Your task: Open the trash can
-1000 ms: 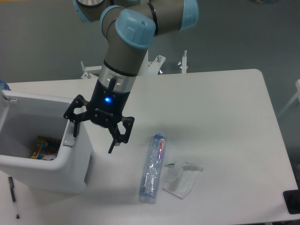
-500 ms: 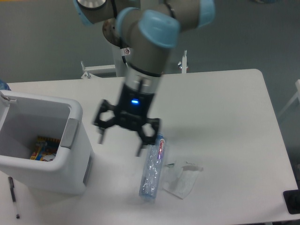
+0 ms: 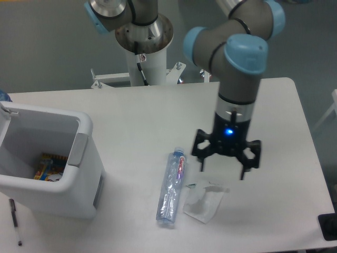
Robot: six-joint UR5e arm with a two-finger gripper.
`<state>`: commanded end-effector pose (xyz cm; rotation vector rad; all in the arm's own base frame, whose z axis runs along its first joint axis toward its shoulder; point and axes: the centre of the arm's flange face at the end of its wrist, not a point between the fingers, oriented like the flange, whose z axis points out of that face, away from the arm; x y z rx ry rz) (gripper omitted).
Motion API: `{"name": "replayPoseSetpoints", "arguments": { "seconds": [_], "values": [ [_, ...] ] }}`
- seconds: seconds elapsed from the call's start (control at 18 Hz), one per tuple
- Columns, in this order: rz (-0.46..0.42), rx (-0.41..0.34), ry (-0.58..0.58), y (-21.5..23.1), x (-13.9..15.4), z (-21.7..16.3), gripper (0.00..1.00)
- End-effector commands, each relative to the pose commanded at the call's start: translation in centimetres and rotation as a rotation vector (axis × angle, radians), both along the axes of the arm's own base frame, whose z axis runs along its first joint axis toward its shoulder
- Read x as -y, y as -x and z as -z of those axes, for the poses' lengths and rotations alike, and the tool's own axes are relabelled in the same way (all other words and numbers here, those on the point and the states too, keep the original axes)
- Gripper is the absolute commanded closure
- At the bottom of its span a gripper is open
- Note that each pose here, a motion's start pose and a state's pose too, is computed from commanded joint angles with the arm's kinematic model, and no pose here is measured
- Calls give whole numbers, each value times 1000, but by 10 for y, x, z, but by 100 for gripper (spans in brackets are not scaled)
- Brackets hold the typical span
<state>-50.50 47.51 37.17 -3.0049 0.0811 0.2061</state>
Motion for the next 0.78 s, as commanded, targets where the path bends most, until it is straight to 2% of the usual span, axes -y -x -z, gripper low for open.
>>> {"name": "replayPoseSetpoints", "arguments": {
  "seconds": [0.11, 0.33, 0.78],
  "values": [
    [41, 29, 104, 7, 5, 8, 0],
    [63, 49, 120, -1, 1, 18, 0],
    [54, 51, 123, -2, 1, 29, 0]
  ]
}}
